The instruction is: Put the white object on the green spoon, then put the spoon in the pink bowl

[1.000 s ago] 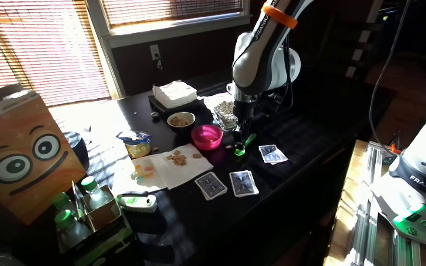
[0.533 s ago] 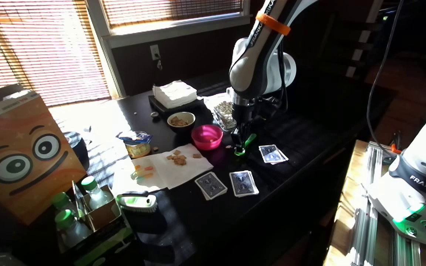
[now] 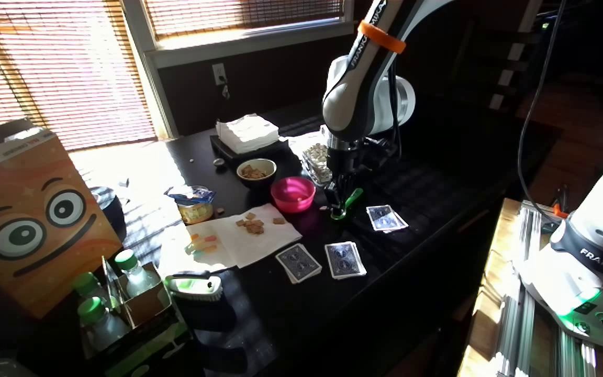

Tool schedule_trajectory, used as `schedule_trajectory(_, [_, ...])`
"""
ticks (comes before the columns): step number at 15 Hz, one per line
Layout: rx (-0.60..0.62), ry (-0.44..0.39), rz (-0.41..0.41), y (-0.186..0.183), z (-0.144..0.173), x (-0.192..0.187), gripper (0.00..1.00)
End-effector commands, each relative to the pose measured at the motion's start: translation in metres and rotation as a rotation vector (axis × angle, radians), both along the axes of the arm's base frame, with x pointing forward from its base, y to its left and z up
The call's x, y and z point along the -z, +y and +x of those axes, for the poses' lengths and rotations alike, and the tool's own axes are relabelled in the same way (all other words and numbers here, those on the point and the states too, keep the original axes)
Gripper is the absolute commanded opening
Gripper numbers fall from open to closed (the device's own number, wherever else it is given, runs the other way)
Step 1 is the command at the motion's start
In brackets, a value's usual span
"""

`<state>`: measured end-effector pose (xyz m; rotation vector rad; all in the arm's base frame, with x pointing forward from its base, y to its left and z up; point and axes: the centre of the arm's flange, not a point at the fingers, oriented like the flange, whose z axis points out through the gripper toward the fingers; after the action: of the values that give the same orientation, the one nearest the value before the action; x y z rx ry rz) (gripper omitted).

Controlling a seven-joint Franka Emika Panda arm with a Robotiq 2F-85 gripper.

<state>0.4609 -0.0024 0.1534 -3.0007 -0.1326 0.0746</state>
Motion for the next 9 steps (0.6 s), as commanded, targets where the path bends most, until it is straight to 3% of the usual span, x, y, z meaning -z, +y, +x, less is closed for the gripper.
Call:
schedule_trajectory(1, [0.012,-0.002,-0.016,-0.0011,0.0068,0.0057,0.05])
schedule_trajectory(4, [0.014,-0.001,-0.018,-0.0012,0.0058,0.0056,0.08])
schedule_trajectory(5, [0.012,0.0,-0.02,-0.0012,0.0052,0.0055,0.22])
schedule_trajectory(6, [0.011,0.0,-0.02,-0.0012,0.0049,0.0055,0.44])
schedule_trajectory(9, [0.006,0.001,-0.023,-0.0022,0.0036,0.0049,0.54])
